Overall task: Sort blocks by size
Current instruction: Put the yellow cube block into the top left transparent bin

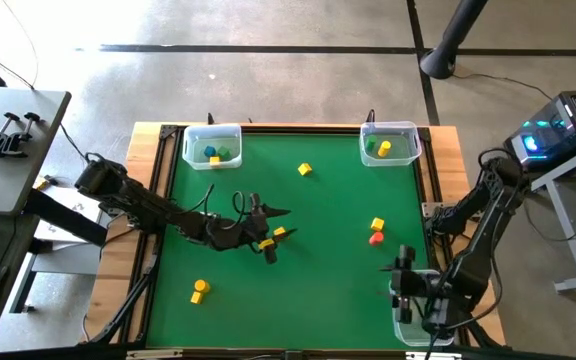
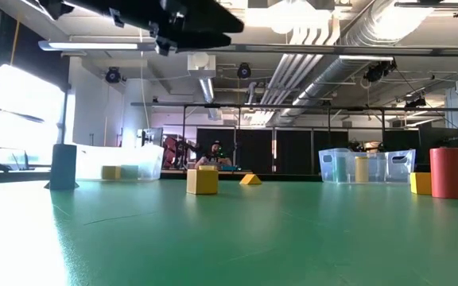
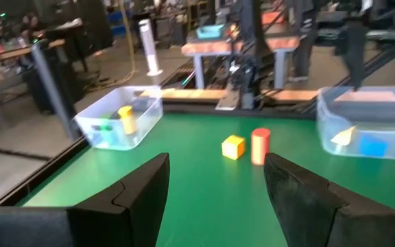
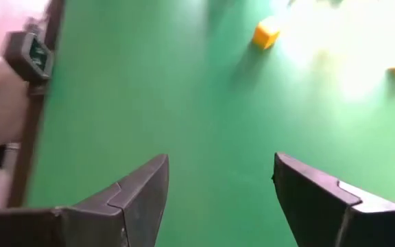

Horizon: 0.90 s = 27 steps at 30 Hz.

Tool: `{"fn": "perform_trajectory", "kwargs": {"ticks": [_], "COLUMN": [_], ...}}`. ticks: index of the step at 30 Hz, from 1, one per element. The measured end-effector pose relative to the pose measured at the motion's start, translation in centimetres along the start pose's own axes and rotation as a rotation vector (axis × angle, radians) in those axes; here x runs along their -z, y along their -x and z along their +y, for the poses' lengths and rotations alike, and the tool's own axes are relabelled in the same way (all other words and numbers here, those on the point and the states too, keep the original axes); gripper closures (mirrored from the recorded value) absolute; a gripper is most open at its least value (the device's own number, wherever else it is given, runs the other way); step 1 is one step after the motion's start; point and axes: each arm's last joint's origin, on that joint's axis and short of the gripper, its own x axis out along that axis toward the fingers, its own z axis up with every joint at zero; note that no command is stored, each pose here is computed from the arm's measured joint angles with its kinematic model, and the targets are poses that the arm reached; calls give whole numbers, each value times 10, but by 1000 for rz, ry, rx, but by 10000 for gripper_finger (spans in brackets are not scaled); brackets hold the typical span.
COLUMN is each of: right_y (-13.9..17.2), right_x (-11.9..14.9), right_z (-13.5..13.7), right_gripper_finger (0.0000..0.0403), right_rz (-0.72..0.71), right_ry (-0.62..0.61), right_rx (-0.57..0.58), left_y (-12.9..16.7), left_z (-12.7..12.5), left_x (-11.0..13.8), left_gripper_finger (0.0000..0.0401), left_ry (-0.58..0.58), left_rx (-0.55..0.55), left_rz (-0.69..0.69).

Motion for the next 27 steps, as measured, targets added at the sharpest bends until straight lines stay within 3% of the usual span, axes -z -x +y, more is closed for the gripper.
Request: {"fn": "perform_trajectory", "kwargs": {"ticks": [5,11,15,17,21,27], "right_y": [-11,-29,-42,-49,-64,-80], "right_x": [-10,-21,-26,-31,-39,-48], "right_z": [-10,-33,-59,-73,-104,-147], "right_gripper_finger": [151,151,151,151,151,151], "right_rz": [-50,49,226,338,601,802], "right_ry": [110,214,339,461,652,687], "right_rx": [106,229,328,341,256,199], "left_y": [-9,-11,-5,1,14,26], "left_z": [-6,-9,-9,-7,-1,5], "left_x": [11,22,23,21,19,21], "left_gripper_finger": [176,176,176,176,176,176], "left_ry": [0,-37,-109,-139,-152,-149], "left_rx": [24,27,37,20,-69,-154], "left_rz": [-17,33,92,135,212,283]}}
